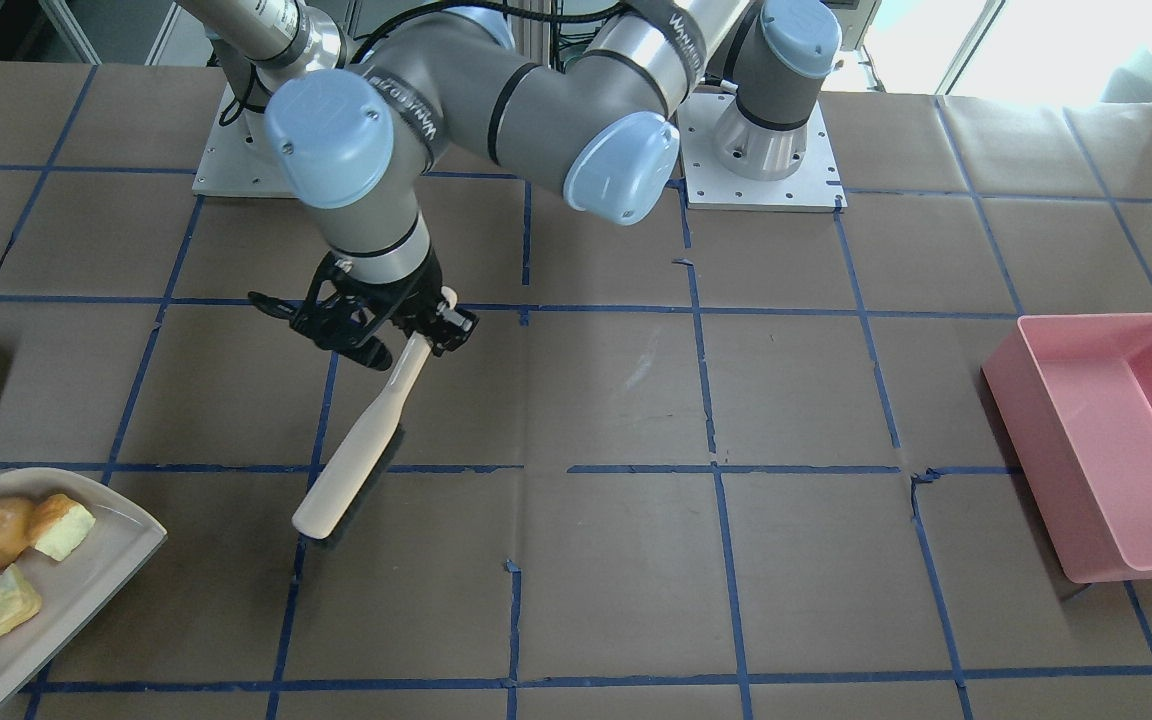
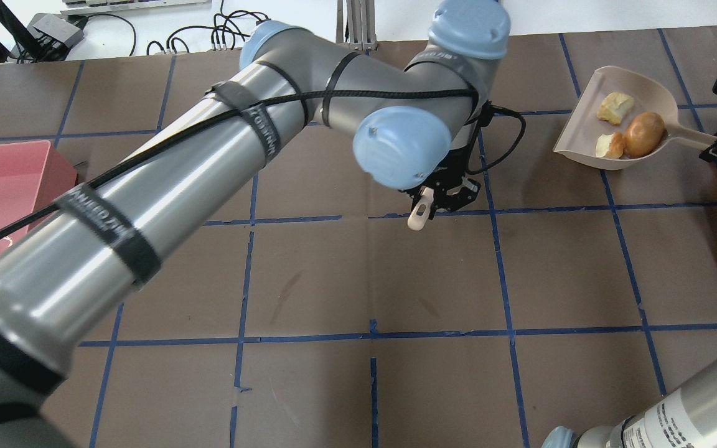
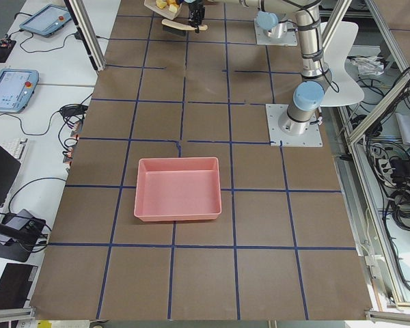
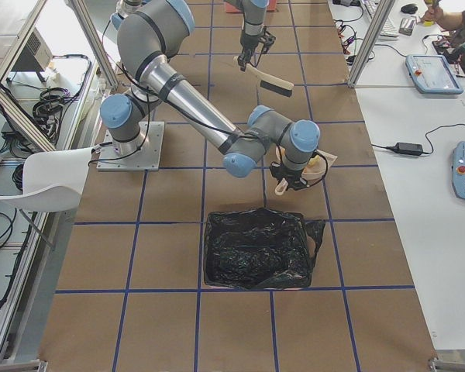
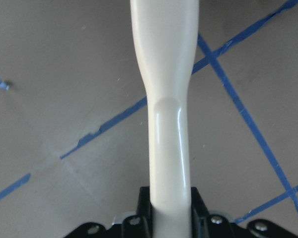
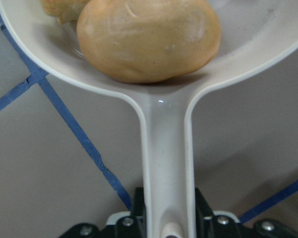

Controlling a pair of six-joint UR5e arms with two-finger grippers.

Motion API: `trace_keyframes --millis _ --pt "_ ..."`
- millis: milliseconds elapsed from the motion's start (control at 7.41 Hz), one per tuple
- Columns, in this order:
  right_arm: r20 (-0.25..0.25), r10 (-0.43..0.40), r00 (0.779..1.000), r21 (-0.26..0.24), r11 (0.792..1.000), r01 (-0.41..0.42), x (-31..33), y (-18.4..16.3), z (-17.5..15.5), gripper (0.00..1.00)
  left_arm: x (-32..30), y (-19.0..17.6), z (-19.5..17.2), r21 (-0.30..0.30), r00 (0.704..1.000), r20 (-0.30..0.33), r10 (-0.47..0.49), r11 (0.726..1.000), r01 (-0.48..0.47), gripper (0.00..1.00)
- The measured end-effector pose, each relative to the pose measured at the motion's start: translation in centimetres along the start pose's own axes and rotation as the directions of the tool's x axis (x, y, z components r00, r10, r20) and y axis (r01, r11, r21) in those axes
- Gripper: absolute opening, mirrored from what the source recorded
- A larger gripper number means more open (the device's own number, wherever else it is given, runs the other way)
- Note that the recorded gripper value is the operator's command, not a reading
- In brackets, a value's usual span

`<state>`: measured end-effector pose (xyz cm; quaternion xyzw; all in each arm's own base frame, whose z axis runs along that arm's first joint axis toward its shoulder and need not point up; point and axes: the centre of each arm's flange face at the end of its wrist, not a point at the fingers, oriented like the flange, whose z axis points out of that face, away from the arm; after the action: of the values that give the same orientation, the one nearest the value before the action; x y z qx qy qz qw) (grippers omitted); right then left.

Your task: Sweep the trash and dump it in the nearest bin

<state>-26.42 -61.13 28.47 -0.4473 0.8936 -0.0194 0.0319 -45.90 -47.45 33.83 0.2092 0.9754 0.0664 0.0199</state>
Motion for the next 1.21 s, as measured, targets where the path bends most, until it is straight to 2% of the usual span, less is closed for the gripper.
trace_keyframes --millis 270,405,675,810,944,1214 --pt "-0.008 0.073 0.997 0.02 0.997 -0.072 -1.6 0.6 -3.9 0.12 -1.7 7.8 3.2 -0.044 0.992 0.012 -0.125 0.991 0.125 0.0" --pt "-0.014 0.115 0.993 0.024 0.993 -0.115 -2.8 2.1 -6.8 0.11 -2.1 10.5 5.1 -0.058 0.986 0.018 -0.168 0.984 0.169 0.0" --pt "-0.009 0.238 0.971 0.035 0.971 -0.237 -6.0 8.8 -13.3 0.1 -2.2 13.2 8.9 -0.057 0.966 0.017 -0.259 0.964 0.26 0.0" --pt "-0.003 0.315 0.949 0.039 0.948 -0.314 -8.1 13.0 -16.3 0.1 -2.2 13.8 10.0 -0.053 0.96 0.015 -0.279 0.959 0.28 0.0" --pt "0.0 0.4 0.917 0.044 0.916 -0.399 -10.3 17.6 -18.8 0.09 -2.2 13.8 10.5 -0.043 0.957 0.009 -0.291 0.956 0.291 0.0" --pt "0.007 0.559 0.829 0.049 0.828 -0.559 -13.4 26.8 -20.6 0.09 -2.3 13.5 10.8 -0.018 0.948 -0.004 -0.318 0.948 0.318 0.0"
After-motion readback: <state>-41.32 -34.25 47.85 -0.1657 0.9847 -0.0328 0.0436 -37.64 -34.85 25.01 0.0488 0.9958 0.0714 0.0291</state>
